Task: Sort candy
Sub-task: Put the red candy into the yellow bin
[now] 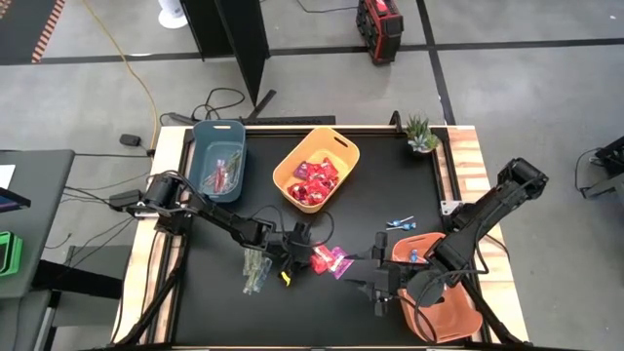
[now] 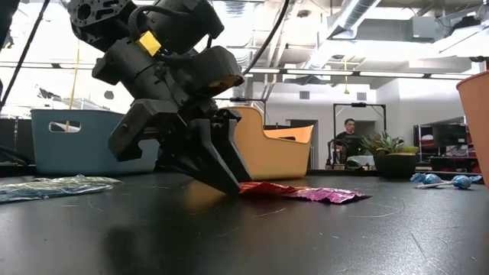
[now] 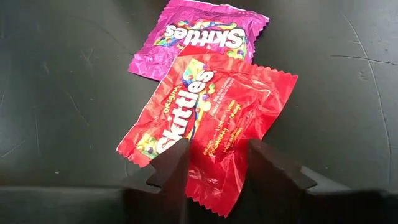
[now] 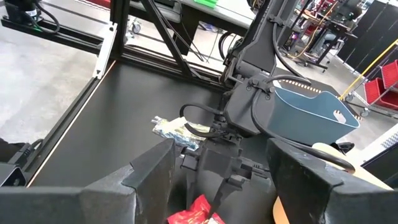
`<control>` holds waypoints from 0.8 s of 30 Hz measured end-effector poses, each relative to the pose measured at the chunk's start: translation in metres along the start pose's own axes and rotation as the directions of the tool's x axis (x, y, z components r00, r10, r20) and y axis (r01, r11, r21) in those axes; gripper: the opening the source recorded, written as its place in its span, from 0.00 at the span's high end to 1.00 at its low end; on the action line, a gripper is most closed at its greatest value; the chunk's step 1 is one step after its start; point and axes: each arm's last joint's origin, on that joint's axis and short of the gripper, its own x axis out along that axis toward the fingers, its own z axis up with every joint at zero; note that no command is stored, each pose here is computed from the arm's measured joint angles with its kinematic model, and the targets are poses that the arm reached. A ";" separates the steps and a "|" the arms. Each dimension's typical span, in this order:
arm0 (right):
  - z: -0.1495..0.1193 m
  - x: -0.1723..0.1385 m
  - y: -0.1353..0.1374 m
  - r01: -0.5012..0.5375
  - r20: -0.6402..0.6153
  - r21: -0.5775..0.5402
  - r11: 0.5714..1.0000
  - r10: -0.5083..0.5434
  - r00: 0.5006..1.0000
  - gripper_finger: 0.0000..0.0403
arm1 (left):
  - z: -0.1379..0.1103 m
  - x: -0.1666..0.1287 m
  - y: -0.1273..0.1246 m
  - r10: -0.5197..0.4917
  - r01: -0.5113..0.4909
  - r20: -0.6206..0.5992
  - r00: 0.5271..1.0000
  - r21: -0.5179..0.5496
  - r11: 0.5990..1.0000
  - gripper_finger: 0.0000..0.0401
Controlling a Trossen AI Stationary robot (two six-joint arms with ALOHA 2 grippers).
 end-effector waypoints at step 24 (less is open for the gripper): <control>0.004 0.000 0.000 0.002 0.030 -0.031 1.000 -0.001 1.000 0.33 | 0.051 -0.100 0.020 0.251 -0.265 0.151 0.956 0.080 0.961 1.00</control>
